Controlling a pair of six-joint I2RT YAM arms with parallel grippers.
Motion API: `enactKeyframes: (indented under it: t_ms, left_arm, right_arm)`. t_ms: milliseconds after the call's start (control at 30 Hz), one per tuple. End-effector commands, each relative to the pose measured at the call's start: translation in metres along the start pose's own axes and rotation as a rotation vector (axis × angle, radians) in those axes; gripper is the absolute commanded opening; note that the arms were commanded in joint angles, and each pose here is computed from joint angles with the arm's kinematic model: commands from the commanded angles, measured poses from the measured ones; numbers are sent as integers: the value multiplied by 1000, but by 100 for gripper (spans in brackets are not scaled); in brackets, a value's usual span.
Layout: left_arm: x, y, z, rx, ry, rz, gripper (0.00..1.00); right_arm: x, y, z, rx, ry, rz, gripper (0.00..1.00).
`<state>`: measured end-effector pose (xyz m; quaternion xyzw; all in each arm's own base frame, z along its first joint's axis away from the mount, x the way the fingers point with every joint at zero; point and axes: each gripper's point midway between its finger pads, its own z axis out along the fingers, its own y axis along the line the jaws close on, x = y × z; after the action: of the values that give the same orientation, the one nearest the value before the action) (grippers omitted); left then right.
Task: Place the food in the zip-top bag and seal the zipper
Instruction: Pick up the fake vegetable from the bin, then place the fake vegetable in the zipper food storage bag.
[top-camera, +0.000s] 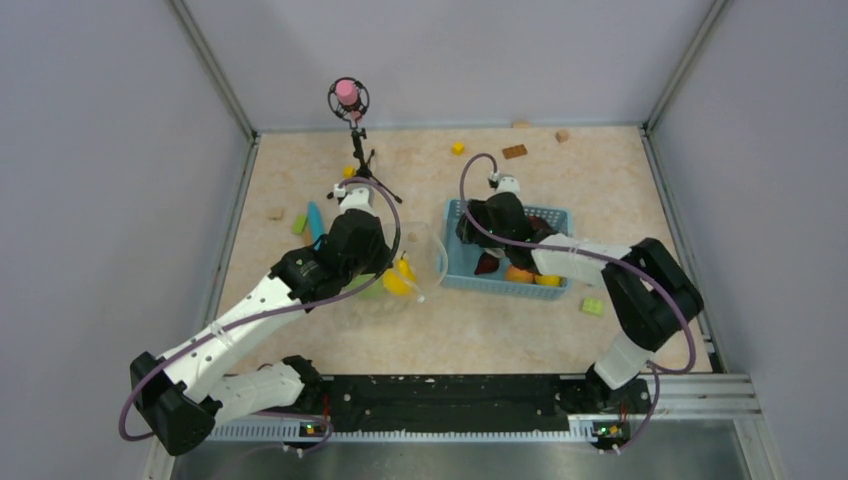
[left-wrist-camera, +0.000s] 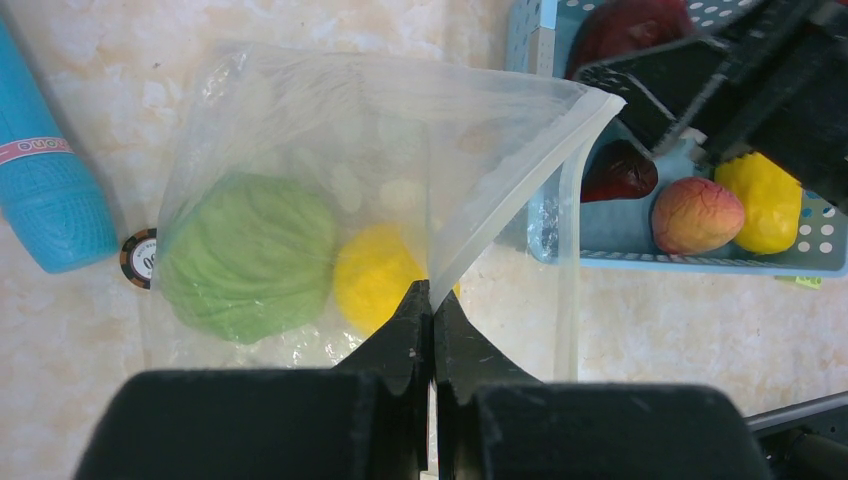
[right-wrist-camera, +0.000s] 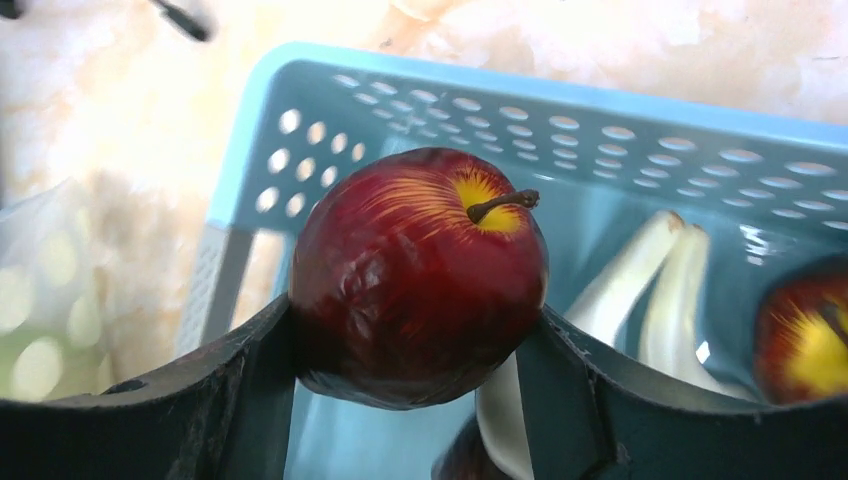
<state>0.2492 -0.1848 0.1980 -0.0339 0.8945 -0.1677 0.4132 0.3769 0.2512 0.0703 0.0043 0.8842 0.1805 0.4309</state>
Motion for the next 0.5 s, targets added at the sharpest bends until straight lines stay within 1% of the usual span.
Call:
enactKeyframes:
  t_ms: [0,167,233,333,467]
  left_arm:
    - [-6,-3,-1,14,-24,-4,0]
    - [-6,-5,-2,29,-23,-5,0]
    - [-4,-8,-1,44,-14,-4,0]
    - [-3,-12,-2,66,-3,-4,0]
    - [-1,-16,-1,88,0,-8,0]
  right_arm:
    - [-51,32,-57,-183,-150,-20,41]
    - [-48,95,-130,-582,-174,-117,39]
    - [-43,118,-151,-676,-181,-167,40]
    - [-37,143,-162,-707,-183,-222,42]
    - [-32,157,-147,-649,-165,-263,46]
